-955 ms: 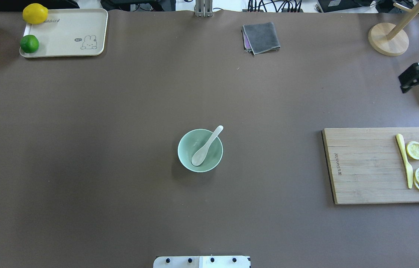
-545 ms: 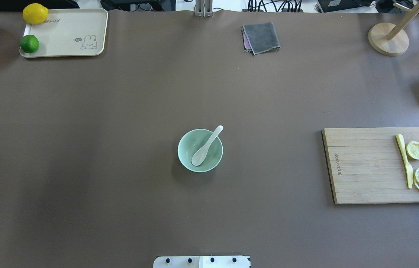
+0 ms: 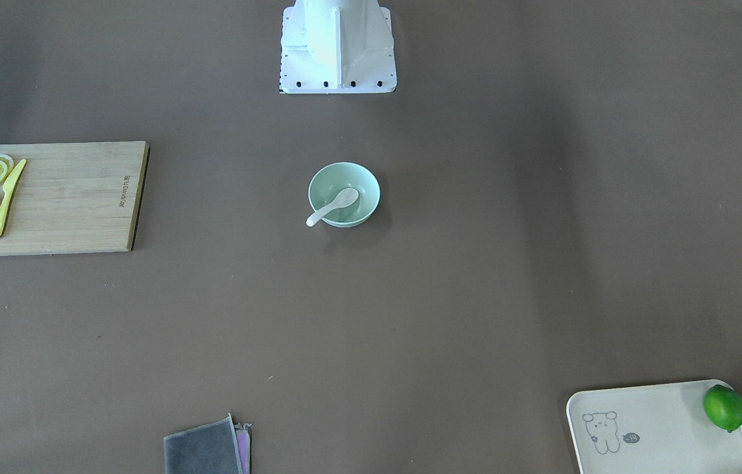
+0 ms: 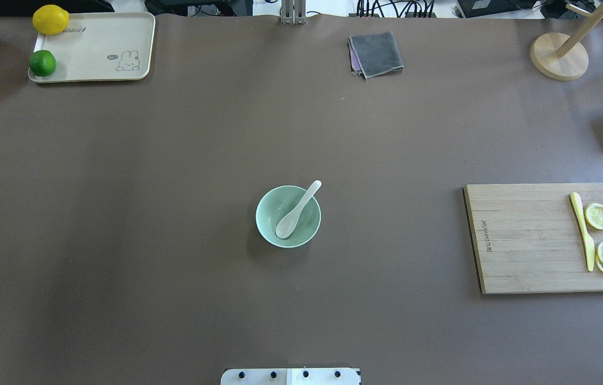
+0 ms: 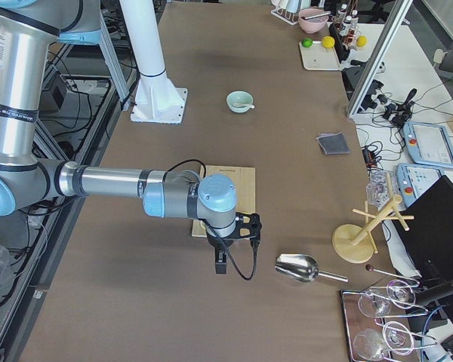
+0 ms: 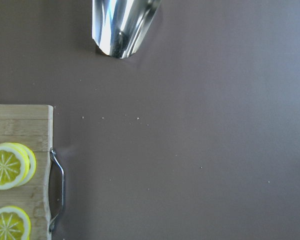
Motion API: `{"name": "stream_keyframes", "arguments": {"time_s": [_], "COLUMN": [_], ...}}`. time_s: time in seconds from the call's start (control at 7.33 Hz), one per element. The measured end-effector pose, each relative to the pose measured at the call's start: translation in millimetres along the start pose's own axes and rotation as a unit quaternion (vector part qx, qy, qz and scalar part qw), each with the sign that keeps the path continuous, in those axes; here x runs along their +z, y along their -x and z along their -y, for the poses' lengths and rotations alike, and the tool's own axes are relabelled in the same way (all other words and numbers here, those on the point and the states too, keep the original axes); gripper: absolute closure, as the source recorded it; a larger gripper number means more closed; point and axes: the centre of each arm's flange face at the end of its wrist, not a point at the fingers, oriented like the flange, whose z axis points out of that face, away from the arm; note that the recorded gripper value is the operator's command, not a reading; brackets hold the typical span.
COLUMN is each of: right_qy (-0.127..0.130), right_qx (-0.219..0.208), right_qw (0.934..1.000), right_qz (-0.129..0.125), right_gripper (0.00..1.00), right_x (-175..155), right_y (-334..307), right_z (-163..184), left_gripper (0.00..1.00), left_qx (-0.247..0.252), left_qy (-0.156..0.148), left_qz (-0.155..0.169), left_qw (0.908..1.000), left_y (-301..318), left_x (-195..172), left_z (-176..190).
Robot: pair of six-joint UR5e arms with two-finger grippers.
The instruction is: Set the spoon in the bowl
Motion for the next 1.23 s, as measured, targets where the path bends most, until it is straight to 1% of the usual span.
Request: {"name": "stream_keyframes", "arguments": {"time_s": [0.14, 0.27, 0.55, 0.68, 1.23], "right_qy": [-0.014, -0.023, -0.025, -0.023, -0.017], "right_qx": [0.011, 0.013, 0.015, 0.016, 0.021], "right_qw": [0.9998, 0.9996, 0.9996, 0.9996, 0.9996], "right_qz": [0.000, 0.000, 0.004, 0.004, 0.005], "right_gripper": [0.00, 0.00, 0.00, 0.00, 0.00], "right_x": [4.3, 6.5, 9.5, 11.6, 18.3], "right_y": [-4.3, -6.3, -8.3, -9.9, -15.1], "right_z": [-6.1, -10.3, -14.2, -16.1, -20.0], "left_gripper": [0.01, 0.01, 0.01, 0.01, 0.01], "left_qx": [-0.009, -0.019, -0.052, -0.056, -0.042], "left_qy": [0.008, 0.018, 0.049, 0.054, 0.042], "left_qz": [-0.003, -0.004, -0.013, -0.014, -0.010], "left_qw": [0.9999, 0.9996, 0.9973, 0.9969, 0.9982], "left_y": [1.9, 1.8, -1.9, -6.7, -22.4], "left_x": [5.6, 7.9, 2.1, -3.7, -20.6], "left_z": [-14.0, -20.0, -11.7, -10.3, -3.4]}}
